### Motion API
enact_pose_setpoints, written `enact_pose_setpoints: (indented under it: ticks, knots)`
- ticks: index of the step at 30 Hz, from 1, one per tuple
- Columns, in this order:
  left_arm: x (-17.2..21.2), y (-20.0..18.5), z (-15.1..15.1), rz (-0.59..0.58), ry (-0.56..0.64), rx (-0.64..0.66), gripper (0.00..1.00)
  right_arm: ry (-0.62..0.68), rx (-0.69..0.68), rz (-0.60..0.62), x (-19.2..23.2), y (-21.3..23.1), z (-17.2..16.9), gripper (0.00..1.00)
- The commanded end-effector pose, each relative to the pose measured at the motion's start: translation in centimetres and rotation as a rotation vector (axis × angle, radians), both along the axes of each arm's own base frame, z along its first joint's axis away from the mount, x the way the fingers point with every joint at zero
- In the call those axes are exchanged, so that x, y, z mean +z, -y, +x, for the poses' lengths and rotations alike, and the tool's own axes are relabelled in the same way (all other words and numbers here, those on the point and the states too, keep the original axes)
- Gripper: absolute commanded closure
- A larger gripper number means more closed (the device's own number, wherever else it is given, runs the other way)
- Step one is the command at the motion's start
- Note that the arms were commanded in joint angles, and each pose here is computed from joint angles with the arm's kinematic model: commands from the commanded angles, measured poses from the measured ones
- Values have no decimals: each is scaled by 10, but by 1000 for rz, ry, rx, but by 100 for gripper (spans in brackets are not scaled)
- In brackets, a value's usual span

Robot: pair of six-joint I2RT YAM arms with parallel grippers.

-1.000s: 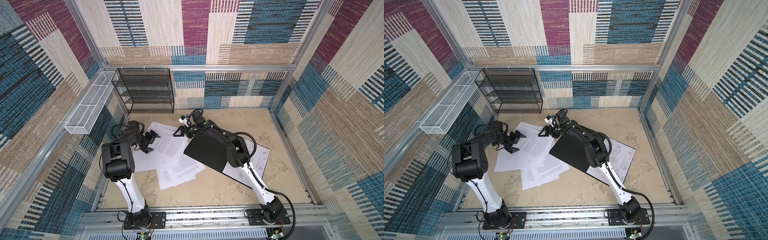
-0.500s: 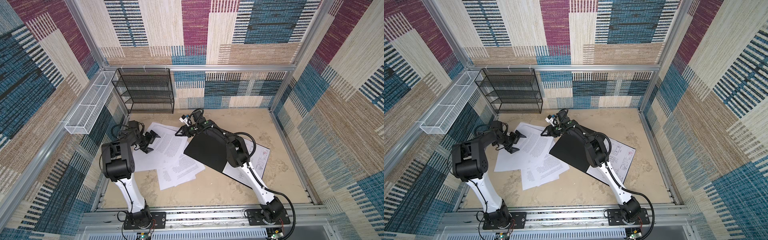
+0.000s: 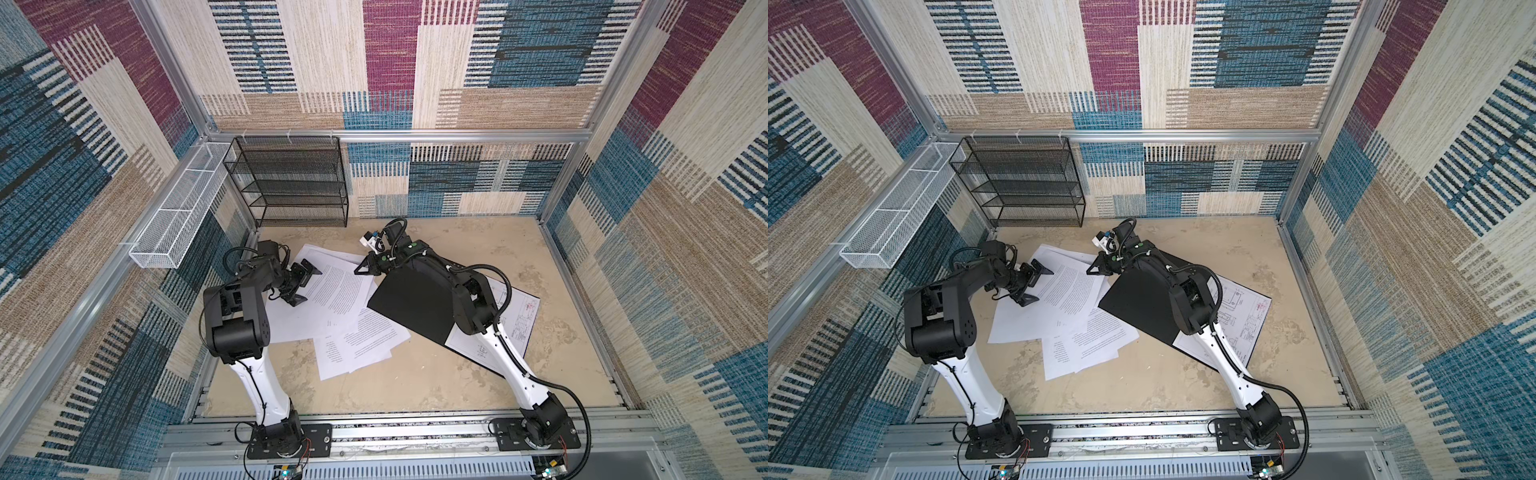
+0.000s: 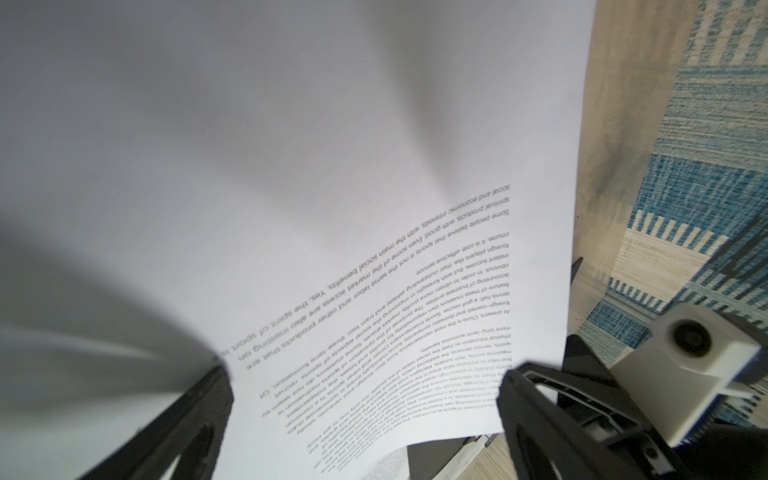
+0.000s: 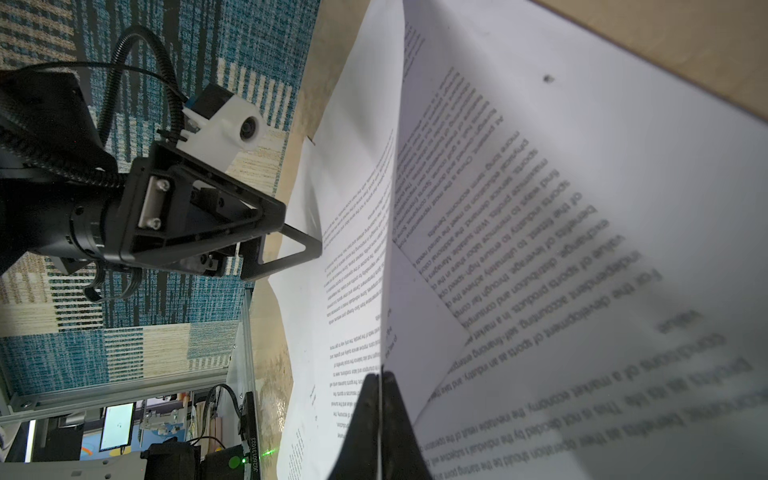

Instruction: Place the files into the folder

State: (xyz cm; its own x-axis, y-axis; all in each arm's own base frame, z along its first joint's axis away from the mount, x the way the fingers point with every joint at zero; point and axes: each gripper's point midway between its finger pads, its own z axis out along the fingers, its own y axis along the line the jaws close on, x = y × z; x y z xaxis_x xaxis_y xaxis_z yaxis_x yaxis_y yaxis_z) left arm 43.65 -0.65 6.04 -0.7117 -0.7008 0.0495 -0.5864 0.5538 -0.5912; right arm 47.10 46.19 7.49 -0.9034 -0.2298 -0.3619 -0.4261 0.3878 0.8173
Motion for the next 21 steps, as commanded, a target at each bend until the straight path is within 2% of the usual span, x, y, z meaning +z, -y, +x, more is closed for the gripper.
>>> enact_pose_setpoints:
  ticks: [1, 5, 9, 12, 16, 21]
  knots:
    - [56, 25, 7, -44, 149, -103, 0, 71, -15, 68, 56, 0, 7, 100]
    - [129, 55, -3, -69, 321, -207, 0, 160, -50, 136, 133, 21, 13, 100]
    - [167, 81, -27, 39, 396, -319, 0, 233, -163, 118, 194, 70, 19, 100]
    - [172, 107, -39, 99, 392, -400, 0, 265, -279, 102, 227, 124, 17, 100]
    - [162, 152, -45, 161, 382, -534, 0, 294, -484, 62, 256, 219, 1, 100]
    - [129, 226, -40, 121, 322, -698, 0, 286, -796, -7, 262, 350, -46, 100]
